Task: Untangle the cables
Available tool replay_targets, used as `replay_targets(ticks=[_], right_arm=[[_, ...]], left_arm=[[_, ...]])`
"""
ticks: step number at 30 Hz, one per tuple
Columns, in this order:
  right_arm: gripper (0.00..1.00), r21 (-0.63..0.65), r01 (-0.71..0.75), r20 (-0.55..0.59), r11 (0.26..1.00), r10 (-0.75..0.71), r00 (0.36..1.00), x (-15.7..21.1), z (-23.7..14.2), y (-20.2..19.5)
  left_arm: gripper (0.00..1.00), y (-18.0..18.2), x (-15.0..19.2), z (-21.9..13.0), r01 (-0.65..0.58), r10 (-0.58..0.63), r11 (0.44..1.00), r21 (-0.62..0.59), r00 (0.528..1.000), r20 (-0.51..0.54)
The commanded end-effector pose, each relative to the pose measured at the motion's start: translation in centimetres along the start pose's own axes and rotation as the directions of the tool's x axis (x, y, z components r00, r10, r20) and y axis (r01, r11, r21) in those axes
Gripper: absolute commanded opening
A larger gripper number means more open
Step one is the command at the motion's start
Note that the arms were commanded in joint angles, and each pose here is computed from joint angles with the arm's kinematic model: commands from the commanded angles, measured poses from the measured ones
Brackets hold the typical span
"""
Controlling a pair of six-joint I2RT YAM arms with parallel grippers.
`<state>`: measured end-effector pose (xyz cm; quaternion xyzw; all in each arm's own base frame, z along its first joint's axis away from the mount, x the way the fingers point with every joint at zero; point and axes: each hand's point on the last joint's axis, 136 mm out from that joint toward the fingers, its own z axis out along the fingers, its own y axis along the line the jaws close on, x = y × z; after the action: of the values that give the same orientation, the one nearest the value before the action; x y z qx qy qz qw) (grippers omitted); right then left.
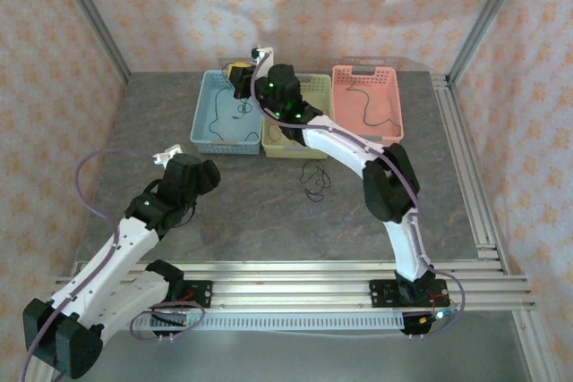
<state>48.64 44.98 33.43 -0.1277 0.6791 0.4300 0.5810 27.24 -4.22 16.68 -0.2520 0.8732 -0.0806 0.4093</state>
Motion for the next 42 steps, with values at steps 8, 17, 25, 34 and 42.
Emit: replay_targets(ticks=[8,17,25,34,42], right_arm=[[0.46,0.08,-0.007,-0.078,0.997,0.013,0.997,4.6,3.3,-2.8],[0.59,0.19,0.159,-0.142,0.969,-0.133,0.981,2.0,-7.5,-2.1],[0.51,0.297,0.247,-0.253,0.922,-0.173,0.952,7.8,-20.3,-5.8],[0.46,0.008,0.494,-0.61,0.87,-0.387,0.692,16.1,-26.8,-5.9],[0.46,-0.075,0.604,-0.8,0.794,-0.409,0.438,19.1,-30.4,-8.6]], left_arm=[[0.78,0.7,0.1,-0.3,-0.001,0.001,1.0,0.013,1.0,0.011],[0.78,-0.3,-0.2,-0.2,-0.005,0.004,0.999,0.054,1.0,0.017],[0.78,0.0,0.3,-0.3,-0.017,0.017,0.998,0.061,1.0,0.004],[0.78,-0.3,0.1,-0.6,-0.03,0.03,0.997,0.071,1.0,0.002],[0.78,-0.3,0.2,-0.6,-0.03,0.03,0.997,0.073,1.0,0.0]])
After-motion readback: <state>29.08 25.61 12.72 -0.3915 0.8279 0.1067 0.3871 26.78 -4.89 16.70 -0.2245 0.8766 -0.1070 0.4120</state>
